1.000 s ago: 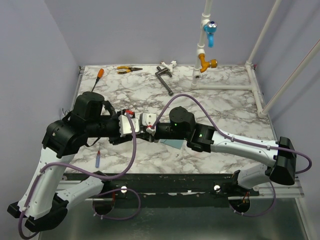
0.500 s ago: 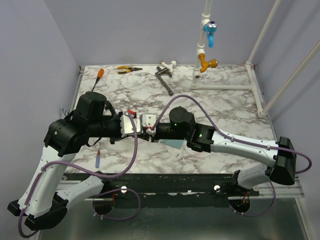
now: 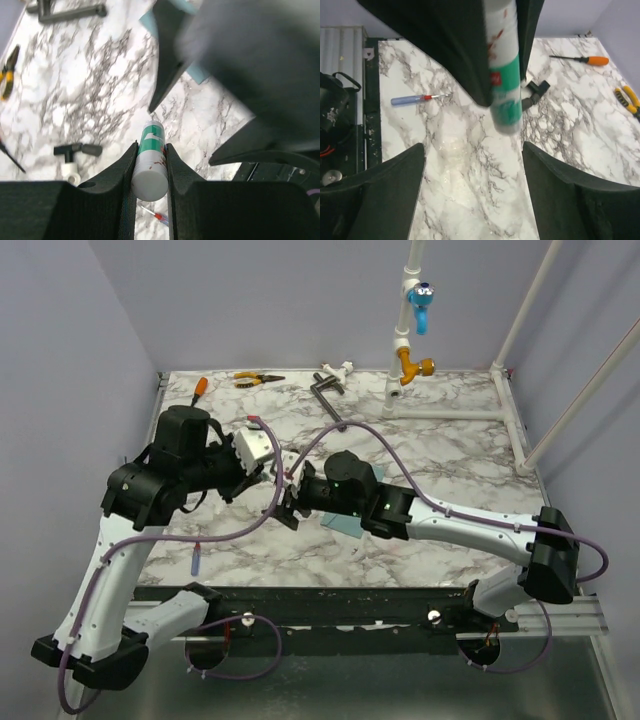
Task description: Place the letter into the envelope and seal it
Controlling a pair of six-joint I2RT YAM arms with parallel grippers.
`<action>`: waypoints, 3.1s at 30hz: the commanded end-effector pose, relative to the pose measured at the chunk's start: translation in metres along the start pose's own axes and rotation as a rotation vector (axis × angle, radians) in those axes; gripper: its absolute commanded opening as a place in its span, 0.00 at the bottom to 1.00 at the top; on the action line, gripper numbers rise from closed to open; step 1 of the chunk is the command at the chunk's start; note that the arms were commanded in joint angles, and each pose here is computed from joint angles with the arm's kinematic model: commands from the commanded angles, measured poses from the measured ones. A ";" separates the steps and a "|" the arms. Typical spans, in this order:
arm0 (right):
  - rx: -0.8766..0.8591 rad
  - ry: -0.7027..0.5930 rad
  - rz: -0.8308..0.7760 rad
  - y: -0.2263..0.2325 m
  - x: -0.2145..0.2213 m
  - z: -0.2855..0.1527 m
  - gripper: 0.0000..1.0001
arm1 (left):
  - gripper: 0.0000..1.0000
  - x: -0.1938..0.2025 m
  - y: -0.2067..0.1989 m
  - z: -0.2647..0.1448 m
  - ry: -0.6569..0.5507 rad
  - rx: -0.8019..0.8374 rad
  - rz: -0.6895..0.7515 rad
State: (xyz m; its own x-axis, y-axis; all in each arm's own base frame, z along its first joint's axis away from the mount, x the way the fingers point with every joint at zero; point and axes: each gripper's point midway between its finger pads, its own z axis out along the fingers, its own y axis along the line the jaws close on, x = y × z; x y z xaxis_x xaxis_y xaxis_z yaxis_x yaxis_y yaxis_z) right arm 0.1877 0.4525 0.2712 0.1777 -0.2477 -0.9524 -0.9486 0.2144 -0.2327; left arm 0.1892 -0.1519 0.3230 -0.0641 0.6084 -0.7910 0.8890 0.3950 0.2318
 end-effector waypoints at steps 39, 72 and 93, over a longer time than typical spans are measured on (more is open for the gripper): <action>0.305 0.065 0.198 -0.055 0.044 -0.051 1.00 | 0.00 0.351 0.125 0.063 0.464 -0.352 -0.427; 0.259 0.063 0.194 -0.050 0.039 -0.045 1.00 | 0.99 0.322 0.131 0.039 0.375 -0.349 -0.477; 0.343 0.136 0.239 -0.070 0.056 -0.047 1.00 | 0.99 0.281 0.125 0.018 0.310 -0.428 -0.441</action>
State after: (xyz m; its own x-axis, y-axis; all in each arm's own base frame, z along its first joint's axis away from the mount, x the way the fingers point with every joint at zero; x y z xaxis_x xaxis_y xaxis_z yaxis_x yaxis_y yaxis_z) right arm 0.2342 0.3874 0.2478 -0.0444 -0.2495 -0.9674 -0.8542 0.5116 -0.0928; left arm 0.2945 0.0640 0.0970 -0.5904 0.4883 -0.6426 0.5181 0.8398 0.1621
